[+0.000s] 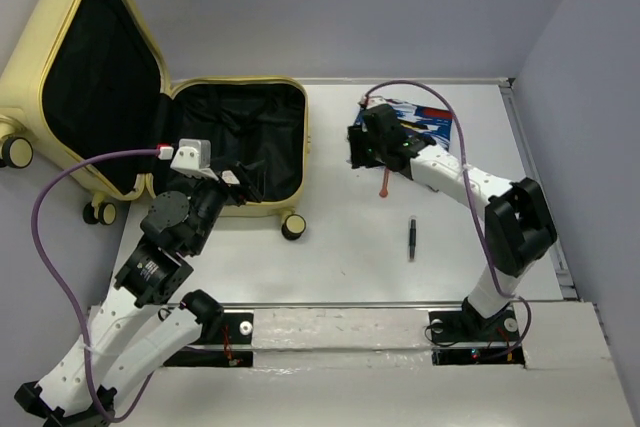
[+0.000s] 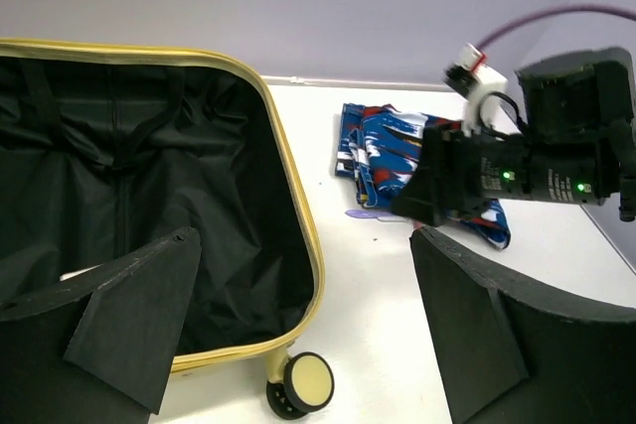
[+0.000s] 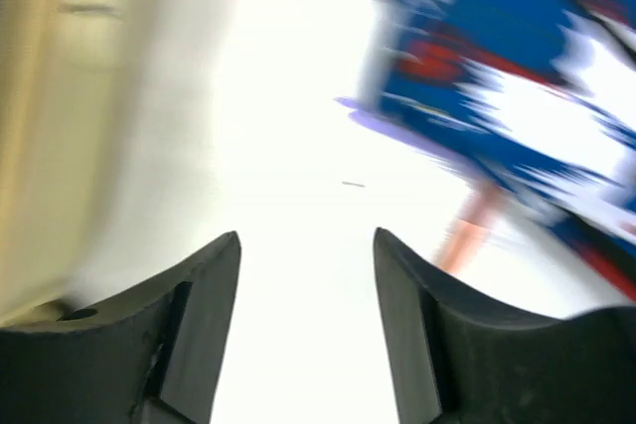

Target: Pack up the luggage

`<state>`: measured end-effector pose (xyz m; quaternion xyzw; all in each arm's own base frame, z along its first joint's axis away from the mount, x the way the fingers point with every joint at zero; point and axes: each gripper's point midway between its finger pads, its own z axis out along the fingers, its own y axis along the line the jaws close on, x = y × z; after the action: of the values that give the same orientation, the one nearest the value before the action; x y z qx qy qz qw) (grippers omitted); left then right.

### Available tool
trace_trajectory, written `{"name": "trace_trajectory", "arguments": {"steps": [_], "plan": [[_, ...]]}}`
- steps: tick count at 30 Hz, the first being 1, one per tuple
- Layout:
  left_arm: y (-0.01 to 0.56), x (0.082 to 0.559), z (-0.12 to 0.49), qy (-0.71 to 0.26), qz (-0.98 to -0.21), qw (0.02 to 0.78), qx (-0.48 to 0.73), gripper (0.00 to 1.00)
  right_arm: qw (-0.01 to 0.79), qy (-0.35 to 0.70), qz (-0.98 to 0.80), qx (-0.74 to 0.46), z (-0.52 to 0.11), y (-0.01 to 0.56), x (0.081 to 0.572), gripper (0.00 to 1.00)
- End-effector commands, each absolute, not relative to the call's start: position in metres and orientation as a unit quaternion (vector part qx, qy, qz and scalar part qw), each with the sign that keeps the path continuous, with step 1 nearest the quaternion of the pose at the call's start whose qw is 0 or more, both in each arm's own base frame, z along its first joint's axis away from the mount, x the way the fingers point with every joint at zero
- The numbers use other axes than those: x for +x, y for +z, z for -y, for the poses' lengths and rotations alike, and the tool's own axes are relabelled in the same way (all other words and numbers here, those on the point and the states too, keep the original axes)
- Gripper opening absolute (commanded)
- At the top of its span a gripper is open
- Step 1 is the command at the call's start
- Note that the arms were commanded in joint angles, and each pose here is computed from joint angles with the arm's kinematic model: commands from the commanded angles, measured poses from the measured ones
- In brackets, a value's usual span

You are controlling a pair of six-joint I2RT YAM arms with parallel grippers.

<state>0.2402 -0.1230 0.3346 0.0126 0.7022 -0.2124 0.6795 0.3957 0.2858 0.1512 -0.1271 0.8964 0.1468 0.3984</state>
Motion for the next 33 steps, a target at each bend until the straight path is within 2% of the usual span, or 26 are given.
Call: {"name": "trace_trajectory", "arguments": {"steps": [1, 5, 11, 13, 14, 16, 17, 20, 22, 25, 28, 30, 31, 32, 33], "plan": [[0.346, 0.241, 0.125, -0.227, -0.687, 0.690, 0.006, 0.99, 0.415, 0.060, -0.907, -0.026, -0.205, 0.134, 0.399, 0.59], [0.342, 0.244, 0.131, -0.236, -0.693, 0.681, 0.006, 0.99, 0.381, 0.030, -0.924, 0.010, -0.171, 0.098, 0.400, 0.58], [0.335, 0.245, 0.145, -0.250, -0.702, 0.666, 0.032, 0.99, 0.354, 0.028, -0.935, 0.013, -0.174, 0.068, 0.415, 0.56], [0.333, 0.246, 0.147, -0.250, -0.705, 0.663, 0.038, 0.99, 0.341, 0.025, -0.940, 0.011, -0.177, 0.052, 0.417, 0.50], [0.333, 0.246, 0.148, -0.248, -0.706, 0.662, 0.039, 0.99, 0.341, 0.024, -0.940, 0.013, -0.177, 0.049, 0.420, 0.40], [0.331, 0.247, 0.149, -0.248, -0.708, 0.660, 0.041, 0.99, 0.331, 0.017, -0.943, 0.012, -0.177, 0.038, 0.419, 0.32], [0.331, 0.247, 0.149, -0.248, -0.708, 0.660, 0.042, 0.99, 0.327, 0.015, -0.945, 0.013, -0.175, 0.034, 0.417, 0.22], [0.332, 0.246, 0.149, -0.249, -0.706, 0.661, 0.043, 0.99, 0.327, 0.017, -0.945, 0.010, -0.172, 0.038, 0.408, 0.07], [0.333, 0.246, 0.148, -0.248, -0.705, 0.663, 0.041, 0.99, 0.336, 0.030, -0.941, -0.014, -0.183, 0.051, 0.396, 0.07], [0.337, 0.245, 0.142, -0.242, -0.701, 0.670, 0.033, 0.99, 0.381, 0.069, -0.921, -0.043, -0.205, 0.106, 0.378, 0.07], [0.342, 0.246, 0.130, -0.228, -0.694, 0.683, 0.013, 0.99, 0.415, 0.194, -0.881, -0.117, -0.272, 0.176, 0.357, 0.07], [0.343, 0.248, 0.122, -0.218, -0.693, 0.687, -0.004, 0.99, 0.430, 0.234, -0.859, -0.152, -0.307, 0.205, 0.357, 0.07], [0.344, 0.248, 0.118, -0.213, -0.692, 0.689, -0.011, 0.99, 0.452, 0.288, -0.822, -0.190, -0.345, 0.252, 0.353, 0.07], [0.344, 0.249, 0.113, -0.205, -0.693, 0.691, -0.023, 0.99, 0.455, 0.316, -0.806, -0.209, -0.365, 0.270, 0.352, 0.07], [0.343, 0.250, 0.109, -0.199, -0.693, 0.692, -0.031, 0.99, 0.436, 0.338, -0.802, -0.231, -0.393, 0.264, 0.354, 0.07]]}}
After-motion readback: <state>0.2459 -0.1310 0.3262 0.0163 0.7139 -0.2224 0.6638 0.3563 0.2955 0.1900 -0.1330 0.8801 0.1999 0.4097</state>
